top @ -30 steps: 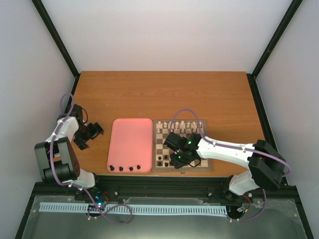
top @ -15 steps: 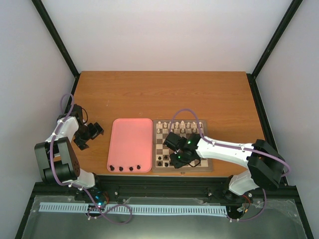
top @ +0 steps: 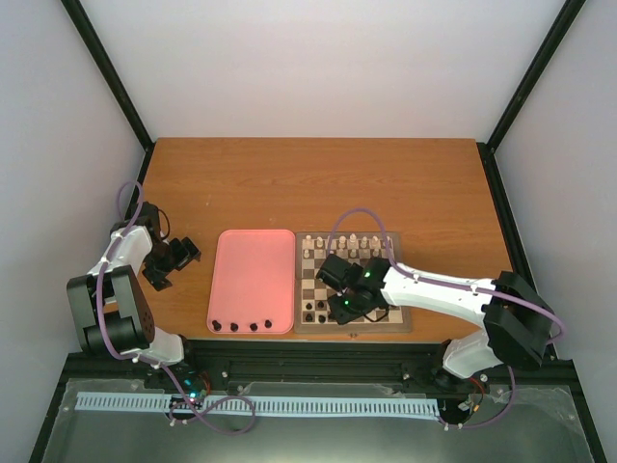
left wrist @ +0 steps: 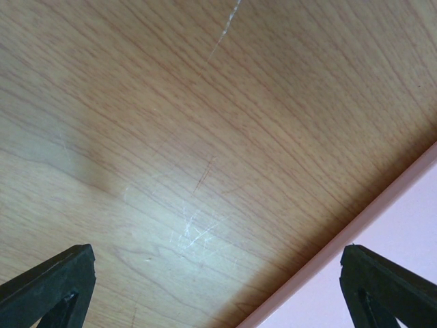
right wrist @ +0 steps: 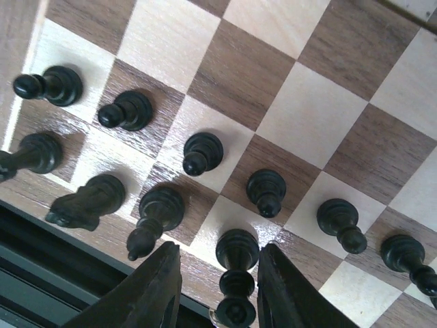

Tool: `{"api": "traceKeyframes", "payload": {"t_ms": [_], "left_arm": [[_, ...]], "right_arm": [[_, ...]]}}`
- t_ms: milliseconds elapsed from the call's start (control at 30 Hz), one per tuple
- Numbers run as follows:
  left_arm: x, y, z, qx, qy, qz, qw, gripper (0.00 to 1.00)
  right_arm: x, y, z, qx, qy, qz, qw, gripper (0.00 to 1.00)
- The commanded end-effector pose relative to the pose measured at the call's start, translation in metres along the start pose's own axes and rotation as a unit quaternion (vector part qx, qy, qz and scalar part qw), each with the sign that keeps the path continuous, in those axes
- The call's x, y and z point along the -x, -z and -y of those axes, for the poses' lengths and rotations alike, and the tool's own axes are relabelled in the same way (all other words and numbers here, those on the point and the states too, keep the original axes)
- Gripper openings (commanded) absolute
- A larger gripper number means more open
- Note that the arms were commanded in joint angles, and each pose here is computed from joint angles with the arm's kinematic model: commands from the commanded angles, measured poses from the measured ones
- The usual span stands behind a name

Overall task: Set up the chess pieces on the board
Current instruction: Place the chess piece on the chessboard, then pick up the chess piece from the storage box.

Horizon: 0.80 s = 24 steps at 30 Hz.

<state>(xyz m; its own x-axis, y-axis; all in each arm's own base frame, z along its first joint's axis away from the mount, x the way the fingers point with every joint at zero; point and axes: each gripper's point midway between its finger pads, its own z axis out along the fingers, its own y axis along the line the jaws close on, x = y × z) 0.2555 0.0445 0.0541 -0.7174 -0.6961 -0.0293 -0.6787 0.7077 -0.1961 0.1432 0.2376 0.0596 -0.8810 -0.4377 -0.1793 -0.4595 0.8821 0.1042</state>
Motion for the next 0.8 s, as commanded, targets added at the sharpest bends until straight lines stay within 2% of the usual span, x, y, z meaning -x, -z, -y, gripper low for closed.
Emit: {"api": "traceKeyframes", "payload": {"t_ms": [0, 300, 467, 633, 767], "left_arm": [[0.008, 0.005, 0.007, -0.007, -0.011, 0.013, 1.0, 1.0], [0.009, 0.006, 0.008, -0.009, -0.011, 0.014, 1.0, 1.0], [0.01, 0.008, 0.009, -0.011, -0.01, 0.016, 1.0, 1.0], [0.01, 0.009, 0.011, -0.014, -0.012, 0.017, 1.0, 1.0], [0.01, 0.01, 0.011, -0.015, -0.012, 0.016, 1.0, 1.0]], "right_arm": [[0.012, 0.018, -0.005, 0.01, 0.004, 0.026, 1.0, 0.33], [0.022, 0.053, -0.012, 0.021, 0.011, 0.045, 0.999, 0.34], [0.051, 0.092, -0.027, 0.034, 0.037, 0.084, 0.995, 0.54], [0.092, 0.116, -0.052, 0.042, 0.087, 0.106, 0.99, 0.59], [0.12, 0.114, -0.082, 0.068, 0.121, 0.107, 0.984, 0.62]]}}
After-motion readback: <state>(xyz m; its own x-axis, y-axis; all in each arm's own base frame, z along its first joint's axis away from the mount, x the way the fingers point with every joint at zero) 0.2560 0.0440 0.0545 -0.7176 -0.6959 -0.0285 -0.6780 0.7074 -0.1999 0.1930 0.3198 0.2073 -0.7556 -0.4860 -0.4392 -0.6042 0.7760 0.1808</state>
